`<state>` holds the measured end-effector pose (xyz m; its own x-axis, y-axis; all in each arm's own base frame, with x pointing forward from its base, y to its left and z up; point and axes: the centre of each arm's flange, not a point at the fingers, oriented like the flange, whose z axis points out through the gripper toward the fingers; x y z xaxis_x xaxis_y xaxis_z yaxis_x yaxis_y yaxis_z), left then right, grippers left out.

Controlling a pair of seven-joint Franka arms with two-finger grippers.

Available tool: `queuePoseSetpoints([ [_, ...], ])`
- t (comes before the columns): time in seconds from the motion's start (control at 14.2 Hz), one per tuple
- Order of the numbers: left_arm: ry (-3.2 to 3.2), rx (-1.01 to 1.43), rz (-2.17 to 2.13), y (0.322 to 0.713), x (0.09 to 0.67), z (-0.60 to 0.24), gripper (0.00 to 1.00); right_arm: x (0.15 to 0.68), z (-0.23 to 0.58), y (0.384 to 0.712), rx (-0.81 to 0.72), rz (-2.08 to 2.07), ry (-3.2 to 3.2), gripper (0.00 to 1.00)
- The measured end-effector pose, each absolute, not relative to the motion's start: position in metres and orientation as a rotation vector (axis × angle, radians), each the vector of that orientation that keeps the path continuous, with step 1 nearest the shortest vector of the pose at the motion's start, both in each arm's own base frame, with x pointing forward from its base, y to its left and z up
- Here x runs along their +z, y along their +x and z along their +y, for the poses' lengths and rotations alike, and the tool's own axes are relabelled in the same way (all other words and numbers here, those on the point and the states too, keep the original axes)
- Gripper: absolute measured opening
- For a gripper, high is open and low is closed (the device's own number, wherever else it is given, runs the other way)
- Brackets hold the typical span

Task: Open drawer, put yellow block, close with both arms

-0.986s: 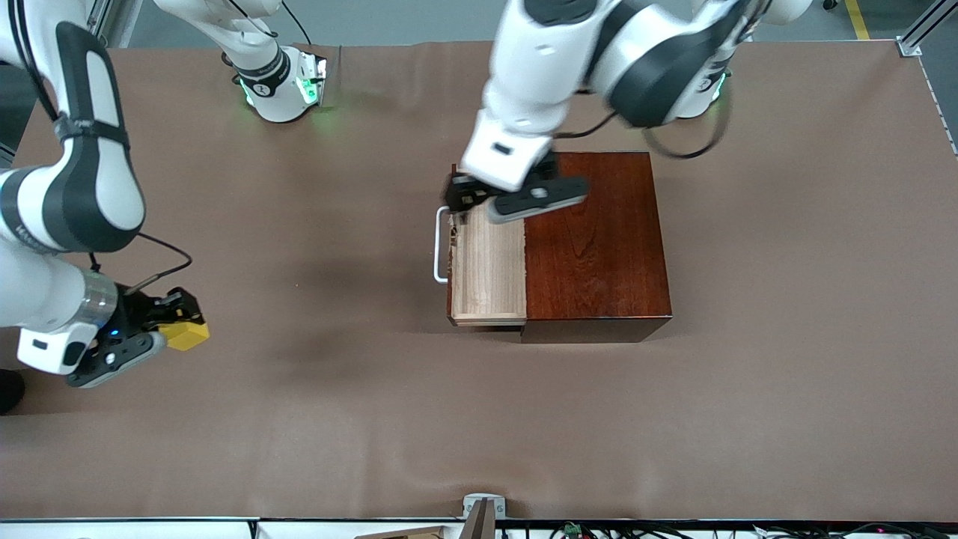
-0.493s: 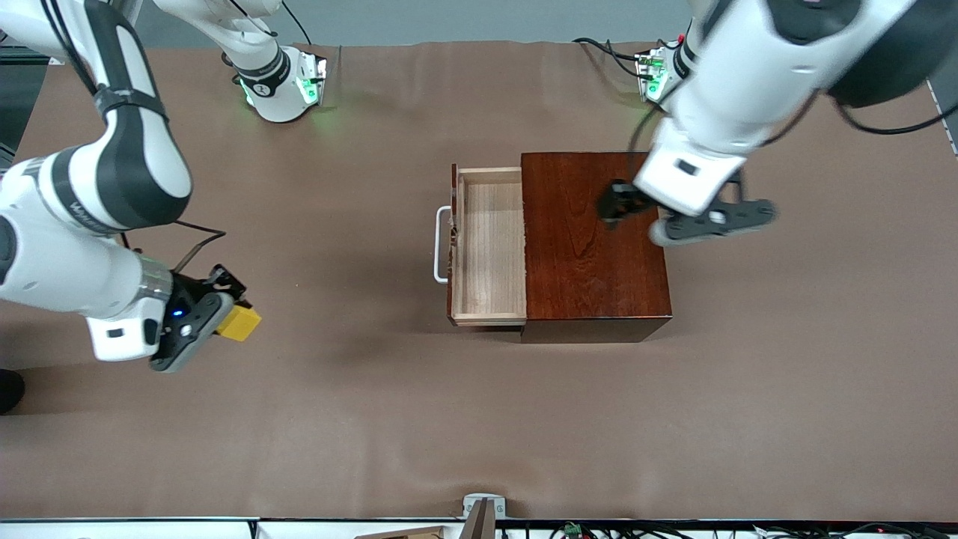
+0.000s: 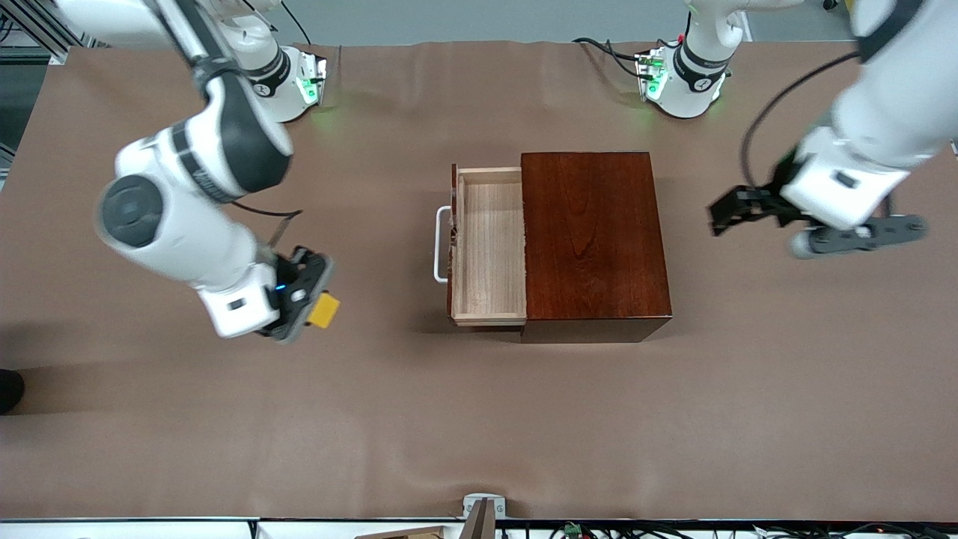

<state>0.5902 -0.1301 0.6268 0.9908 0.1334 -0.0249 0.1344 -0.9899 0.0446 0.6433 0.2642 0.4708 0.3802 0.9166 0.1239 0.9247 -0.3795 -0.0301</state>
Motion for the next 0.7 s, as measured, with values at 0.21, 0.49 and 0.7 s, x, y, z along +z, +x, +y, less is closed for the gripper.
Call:
queuePoseSetpoints([
  [0.21,3.098,-0.06,0.241,0.587,0.622,-0.089,1.0,0.473,0.315,0.625,-0.193,-1.811,-2.456,0.56],
  [0.49,3.108,-0.081,0.234,0.585,0.616,-0.062,1.0,0.461,0.397,0.579,-0.164,-2.001,-2.292,0.56],
  [0.7,3.123,-0.077,0.23,0.585,0.614,-0.062,1.0,0.428,0.476,0.527,-0.134,-2.146,-2.177,0.56],
])
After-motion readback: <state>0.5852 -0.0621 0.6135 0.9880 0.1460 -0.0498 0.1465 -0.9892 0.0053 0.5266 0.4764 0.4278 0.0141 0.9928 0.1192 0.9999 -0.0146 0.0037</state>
